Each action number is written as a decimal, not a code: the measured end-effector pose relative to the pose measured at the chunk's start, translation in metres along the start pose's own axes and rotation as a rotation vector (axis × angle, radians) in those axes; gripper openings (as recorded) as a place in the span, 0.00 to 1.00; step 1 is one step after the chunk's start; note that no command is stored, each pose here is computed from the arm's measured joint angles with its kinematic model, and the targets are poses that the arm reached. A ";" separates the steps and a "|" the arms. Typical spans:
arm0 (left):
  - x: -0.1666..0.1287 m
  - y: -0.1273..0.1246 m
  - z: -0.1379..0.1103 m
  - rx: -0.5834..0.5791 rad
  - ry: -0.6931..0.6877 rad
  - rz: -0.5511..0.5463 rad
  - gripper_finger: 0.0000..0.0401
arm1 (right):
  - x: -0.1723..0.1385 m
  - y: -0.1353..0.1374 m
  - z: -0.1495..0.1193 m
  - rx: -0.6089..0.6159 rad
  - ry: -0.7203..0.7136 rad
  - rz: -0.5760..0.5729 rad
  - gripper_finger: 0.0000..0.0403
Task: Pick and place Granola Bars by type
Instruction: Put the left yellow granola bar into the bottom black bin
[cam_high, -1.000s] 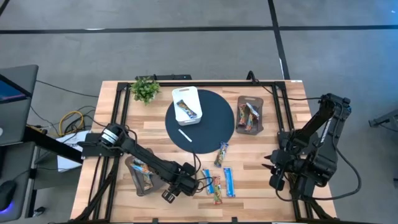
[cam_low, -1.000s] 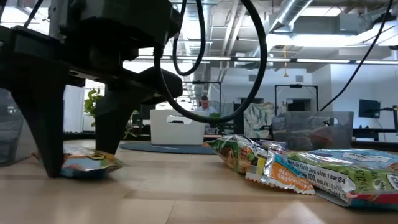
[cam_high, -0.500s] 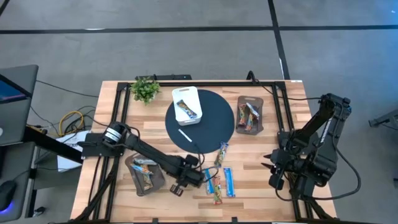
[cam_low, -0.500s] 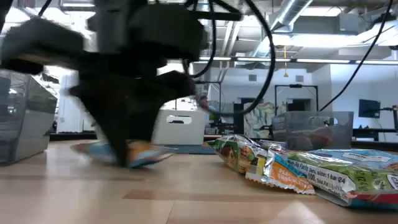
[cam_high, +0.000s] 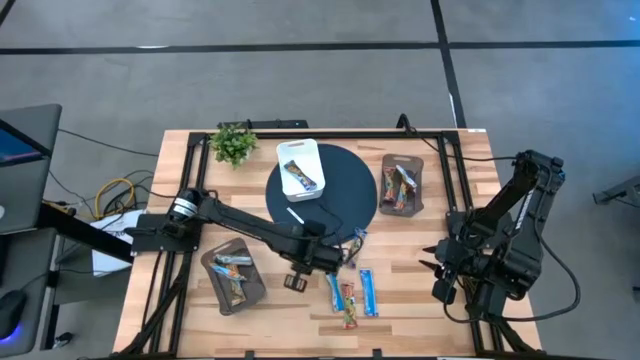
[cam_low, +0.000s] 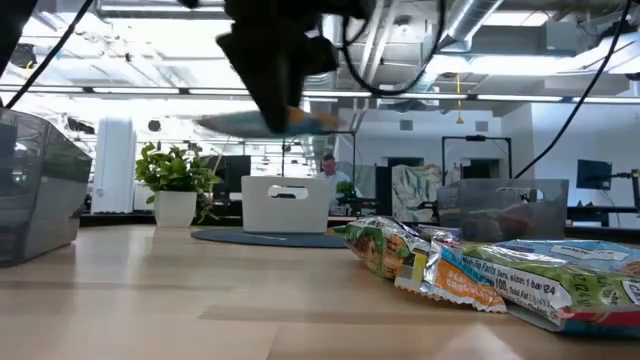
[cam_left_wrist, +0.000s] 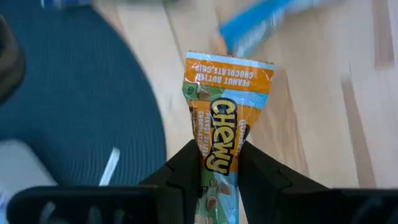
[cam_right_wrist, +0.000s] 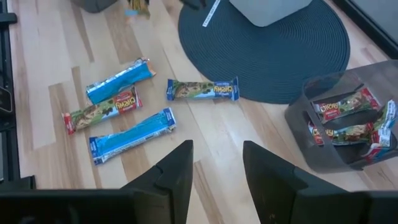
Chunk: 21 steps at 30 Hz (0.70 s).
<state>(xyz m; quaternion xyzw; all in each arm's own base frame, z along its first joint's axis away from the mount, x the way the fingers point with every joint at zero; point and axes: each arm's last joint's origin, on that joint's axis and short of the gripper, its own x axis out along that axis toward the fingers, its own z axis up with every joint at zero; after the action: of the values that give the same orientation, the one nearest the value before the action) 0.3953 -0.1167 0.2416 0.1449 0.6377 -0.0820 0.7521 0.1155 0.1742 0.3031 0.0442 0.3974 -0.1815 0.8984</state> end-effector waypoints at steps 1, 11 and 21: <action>-0.005 0.000 -0.003 0.004 0.033 -0.003 0.21 | 0.000 0.000 0.000 0.000 -0.005 -0.001 0.33; -0.026 -0.019 -0.036 -0.053 0.325 -0.148 0.21 | 0.000 -0.003 0.000 -0.028 -0.011 -0.028 0.33; -0.057 -0.055 -0.049 -0.034 0.258 -0.081 0.21 | 0.001 -0.005 0.002 -0.062 -0.048 -0.053 0.33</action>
<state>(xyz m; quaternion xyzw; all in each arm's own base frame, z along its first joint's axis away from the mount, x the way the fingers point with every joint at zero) 0.3229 -0.1560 0.2846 0.1156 0.7357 -0.0823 0.6623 0.1151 0.1686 0.3042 0.0015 0.3822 -0.1940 0.9035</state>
